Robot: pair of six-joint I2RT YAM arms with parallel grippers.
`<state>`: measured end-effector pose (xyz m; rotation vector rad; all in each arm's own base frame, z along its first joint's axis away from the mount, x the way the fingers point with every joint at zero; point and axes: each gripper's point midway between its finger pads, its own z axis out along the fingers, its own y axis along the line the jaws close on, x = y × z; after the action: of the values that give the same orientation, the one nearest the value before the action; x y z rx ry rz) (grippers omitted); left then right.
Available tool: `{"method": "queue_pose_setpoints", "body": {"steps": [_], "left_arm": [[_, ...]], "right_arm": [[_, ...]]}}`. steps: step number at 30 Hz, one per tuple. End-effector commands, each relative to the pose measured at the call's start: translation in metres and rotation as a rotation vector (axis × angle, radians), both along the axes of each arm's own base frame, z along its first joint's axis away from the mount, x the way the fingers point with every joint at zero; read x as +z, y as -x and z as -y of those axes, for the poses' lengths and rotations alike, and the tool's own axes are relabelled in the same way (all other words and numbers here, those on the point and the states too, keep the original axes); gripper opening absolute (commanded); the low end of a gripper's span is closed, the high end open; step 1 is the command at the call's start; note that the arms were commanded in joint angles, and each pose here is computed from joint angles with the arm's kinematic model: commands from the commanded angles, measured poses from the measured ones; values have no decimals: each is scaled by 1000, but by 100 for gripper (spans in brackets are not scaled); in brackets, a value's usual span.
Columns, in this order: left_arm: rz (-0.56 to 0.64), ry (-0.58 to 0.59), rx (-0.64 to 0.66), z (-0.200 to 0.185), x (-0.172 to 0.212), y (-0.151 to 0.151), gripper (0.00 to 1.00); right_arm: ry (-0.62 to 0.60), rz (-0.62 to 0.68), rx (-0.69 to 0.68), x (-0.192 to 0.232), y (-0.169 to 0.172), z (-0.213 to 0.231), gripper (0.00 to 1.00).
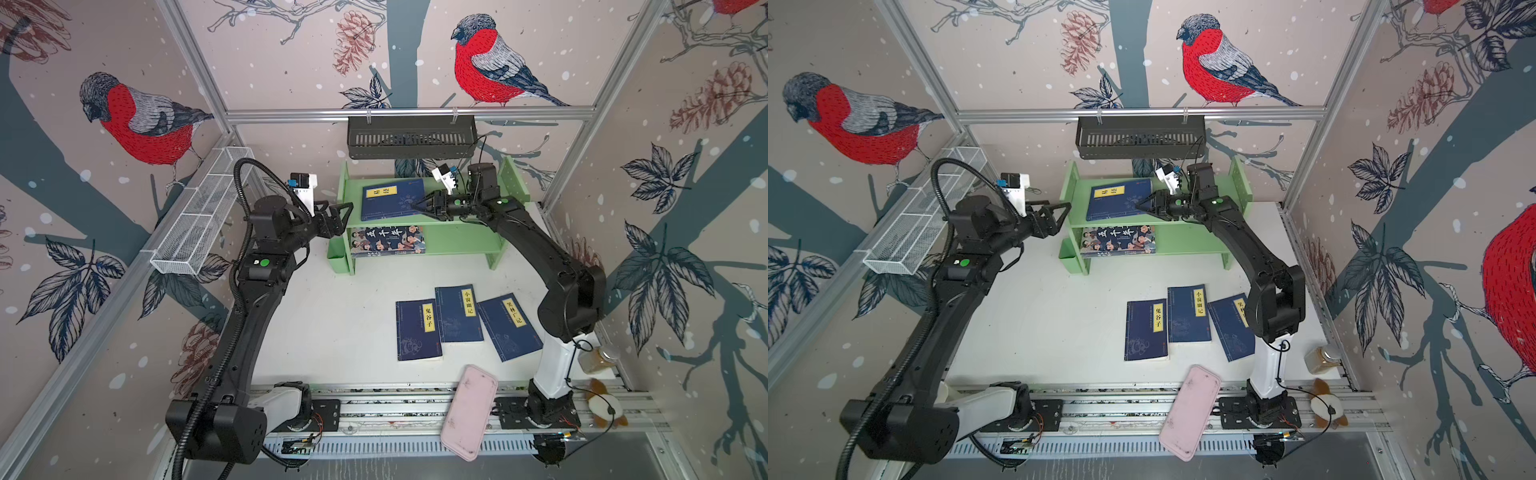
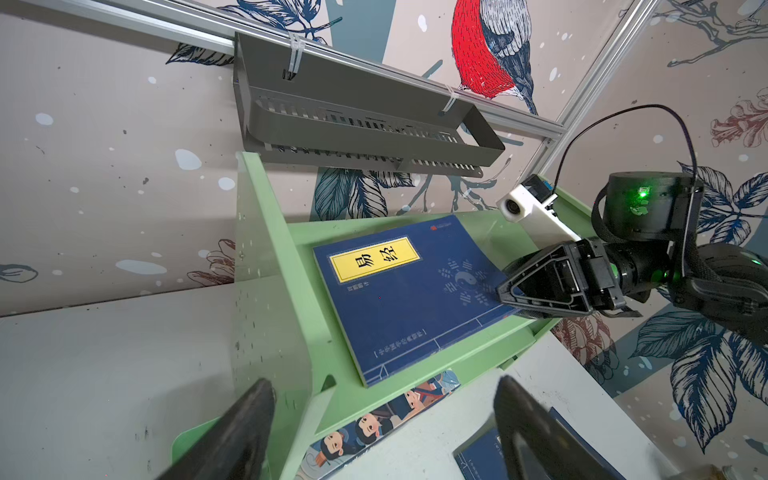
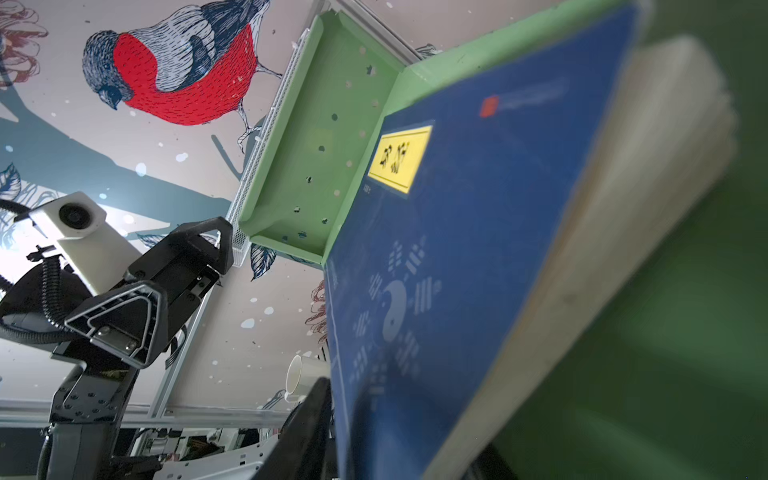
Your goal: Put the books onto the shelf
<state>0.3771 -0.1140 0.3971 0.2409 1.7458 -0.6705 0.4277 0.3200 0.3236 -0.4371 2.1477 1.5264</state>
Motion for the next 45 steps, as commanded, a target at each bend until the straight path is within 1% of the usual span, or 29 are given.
{"method": "queue_pose_setpoints", "body": {"steps": [1, 4, 6, 9, 12, 15, 18, 21, 27, 32, 38, 45], "left_arm": [[40, 7, -19, 2, 10, 2, 83], [46, 6, -15, 1, 12, 2, 84], [52, 5, -6, -1, 15, 2, 84], [53, 4, -3, -2, 17, 2, 85], [52, 1, 1, -3, 18, 1, 86], [57, -3, 14, -6, 21, -1, 88], [71, -5, 46, -13, 24, -5, 88], [72, -4, 122, -27, 22, -13, 90], [71, 20, 166, -42, 16, -22, 90], [64, 41, 183, -48, 11, -30, 89], [58, 51, 192, -50, 3, -38, 89], [52, 69, 193, -51, 0, -42, 89]], "right_arm": [[77, 10, -57, -12, -6, 5, 49], [133, 21, -93, -15, -10, 9, 52], [212, 41, -158, -19, -17, 18, 56], [304, 68, -223, -22, -24, 31, 60], [395, 95, -291, -25, -30, 47, 62], [429, 131, -336, -21, -36, 57, 62], [380, 156, -322, -13, -41, 54, 63], [312, 164, -308, -5, -48, 49, 63], [249, 177, -249, -3, -61, 32, 62], [238, 167, -198, -9, -66, 16, 61], [232, 168, -138, -15, -58, 0, 60], [233, 164, -118, -17, -52, -11, 59]]}}
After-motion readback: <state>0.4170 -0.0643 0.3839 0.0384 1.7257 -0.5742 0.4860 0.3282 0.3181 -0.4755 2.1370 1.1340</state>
